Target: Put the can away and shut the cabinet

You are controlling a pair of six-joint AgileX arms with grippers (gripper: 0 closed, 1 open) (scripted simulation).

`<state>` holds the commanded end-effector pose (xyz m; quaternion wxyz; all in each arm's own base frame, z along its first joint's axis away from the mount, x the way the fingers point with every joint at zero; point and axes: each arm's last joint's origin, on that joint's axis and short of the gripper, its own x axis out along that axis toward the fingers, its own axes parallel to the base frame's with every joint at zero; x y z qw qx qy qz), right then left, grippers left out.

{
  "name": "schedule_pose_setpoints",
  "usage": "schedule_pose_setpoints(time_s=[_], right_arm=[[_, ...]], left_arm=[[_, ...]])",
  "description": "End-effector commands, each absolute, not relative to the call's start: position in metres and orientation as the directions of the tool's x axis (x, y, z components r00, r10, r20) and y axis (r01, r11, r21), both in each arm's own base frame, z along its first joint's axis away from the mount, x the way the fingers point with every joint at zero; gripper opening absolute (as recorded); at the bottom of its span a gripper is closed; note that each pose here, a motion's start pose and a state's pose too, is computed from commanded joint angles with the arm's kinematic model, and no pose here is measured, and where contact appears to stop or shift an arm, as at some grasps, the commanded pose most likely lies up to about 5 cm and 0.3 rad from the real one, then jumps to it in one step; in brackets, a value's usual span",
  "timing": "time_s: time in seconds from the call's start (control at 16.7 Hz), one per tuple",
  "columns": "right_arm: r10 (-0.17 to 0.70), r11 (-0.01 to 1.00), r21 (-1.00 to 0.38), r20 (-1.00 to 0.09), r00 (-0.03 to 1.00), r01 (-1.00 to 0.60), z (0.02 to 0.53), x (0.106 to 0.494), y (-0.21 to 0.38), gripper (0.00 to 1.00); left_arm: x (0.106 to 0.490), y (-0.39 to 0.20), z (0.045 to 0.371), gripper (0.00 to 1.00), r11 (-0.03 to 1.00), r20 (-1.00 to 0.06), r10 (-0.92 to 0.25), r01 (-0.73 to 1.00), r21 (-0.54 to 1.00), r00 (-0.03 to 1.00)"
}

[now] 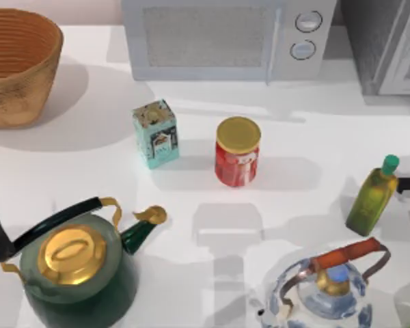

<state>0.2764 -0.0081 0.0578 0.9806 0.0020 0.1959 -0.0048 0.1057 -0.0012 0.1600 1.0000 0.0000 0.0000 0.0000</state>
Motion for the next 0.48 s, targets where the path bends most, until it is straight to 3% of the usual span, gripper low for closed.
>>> schedule_pose_setpoints(time_s=[0.48], right_arm=[[-0.017,1.0,0.014,-0.371,0.929,0.024,0.077,0.285,-0.011,0.0]], left_arm=[[0.106,-0.001,0.16,1.0,1.0,0.0,0.0,0.0,0.0,1.0]])
